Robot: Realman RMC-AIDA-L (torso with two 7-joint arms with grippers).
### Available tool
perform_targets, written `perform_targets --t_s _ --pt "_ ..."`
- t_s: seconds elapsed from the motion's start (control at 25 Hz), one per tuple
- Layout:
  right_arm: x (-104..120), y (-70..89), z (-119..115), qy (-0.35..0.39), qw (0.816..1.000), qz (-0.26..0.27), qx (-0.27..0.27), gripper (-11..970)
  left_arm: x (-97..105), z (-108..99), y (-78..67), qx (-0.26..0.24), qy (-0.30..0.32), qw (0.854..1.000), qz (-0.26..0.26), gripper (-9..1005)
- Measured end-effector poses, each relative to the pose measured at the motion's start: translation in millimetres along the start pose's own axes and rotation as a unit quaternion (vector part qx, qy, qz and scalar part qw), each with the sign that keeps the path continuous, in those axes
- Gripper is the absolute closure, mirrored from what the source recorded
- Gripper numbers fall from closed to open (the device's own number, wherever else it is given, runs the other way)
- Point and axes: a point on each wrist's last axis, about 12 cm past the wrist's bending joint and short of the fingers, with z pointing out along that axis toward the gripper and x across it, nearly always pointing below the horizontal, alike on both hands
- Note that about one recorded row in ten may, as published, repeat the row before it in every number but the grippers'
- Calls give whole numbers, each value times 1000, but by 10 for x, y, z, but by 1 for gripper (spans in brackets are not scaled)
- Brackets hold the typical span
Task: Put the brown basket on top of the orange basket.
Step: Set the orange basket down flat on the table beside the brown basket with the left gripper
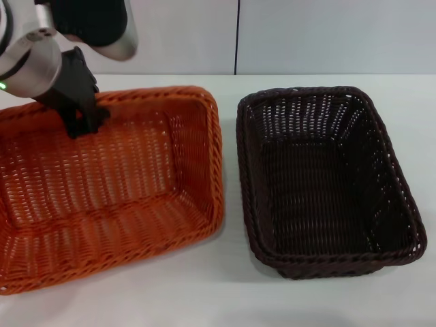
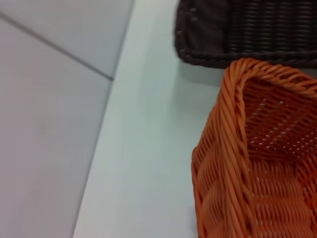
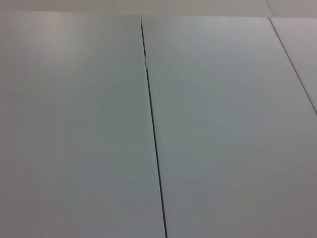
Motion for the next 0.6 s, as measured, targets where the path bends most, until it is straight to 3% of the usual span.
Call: perform_targets --t_s 0.2,0.6 --pt "4 8 7 0 1000 1 -1 182 -34 99 10 20 4 999 43 852" --pt "17 19 33 2 1000 -1 -3 183 -114 378 73 50 -7 997 53 851"
